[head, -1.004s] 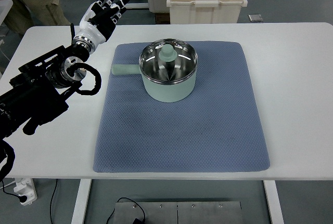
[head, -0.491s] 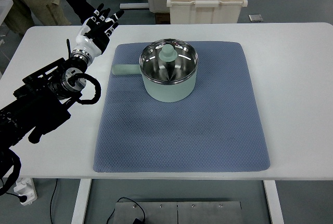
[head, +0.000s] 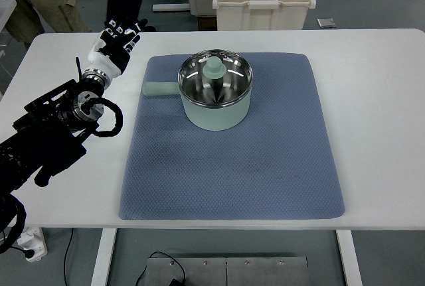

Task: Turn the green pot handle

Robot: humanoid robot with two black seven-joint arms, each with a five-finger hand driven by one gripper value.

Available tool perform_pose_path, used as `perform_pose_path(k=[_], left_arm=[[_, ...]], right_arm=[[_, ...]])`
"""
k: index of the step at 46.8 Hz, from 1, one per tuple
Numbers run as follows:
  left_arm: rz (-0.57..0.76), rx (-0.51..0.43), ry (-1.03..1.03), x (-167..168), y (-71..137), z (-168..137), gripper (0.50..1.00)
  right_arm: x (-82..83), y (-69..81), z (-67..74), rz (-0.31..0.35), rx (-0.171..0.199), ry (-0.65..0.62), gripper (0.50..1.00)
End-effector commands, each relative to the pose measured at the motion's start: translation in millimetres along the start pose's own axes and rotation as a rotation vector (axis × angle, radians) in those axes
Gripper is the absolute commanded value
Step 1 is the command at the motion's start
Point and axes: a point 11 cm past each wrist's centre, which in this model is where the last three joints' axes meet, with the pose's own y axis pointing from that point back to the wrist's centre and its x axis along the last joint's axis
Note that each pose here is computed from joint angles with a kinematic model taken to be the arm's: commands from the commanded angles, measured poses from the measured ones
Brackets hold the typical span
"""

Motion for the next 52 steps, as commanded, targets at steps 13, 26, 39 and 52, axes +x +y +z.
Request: perform_pose_path(k=[13, 26, 39, 52], left_arm=[[0.003, 0.009, 0.008, 4.6, 2.7, -5.9, 1.0], [0.008, 0.014, 0.01, 7.6, 4.2, -8.7, 1.0], [0.009, 0.015, 0.013, 7.5, 4.3, -9.5, 1.0], [0.001, 0.023, 0.017, 2.8, 4.1, -14.8, 1.0]], right_arm=[[-0.2, 0.0, 0.1, 0.0, -0.001, 0.004, 1.0], [-0.2, 0.0, 0.9, 0.0, -0.007, 0.01, 1.0], [-0.3, 0.0, 1.8, 0.0, -0.009, 0.005, 1.0], [-0.3, 0.0, 1.8, 0.0, -0.009, 0.004, 1.0]])
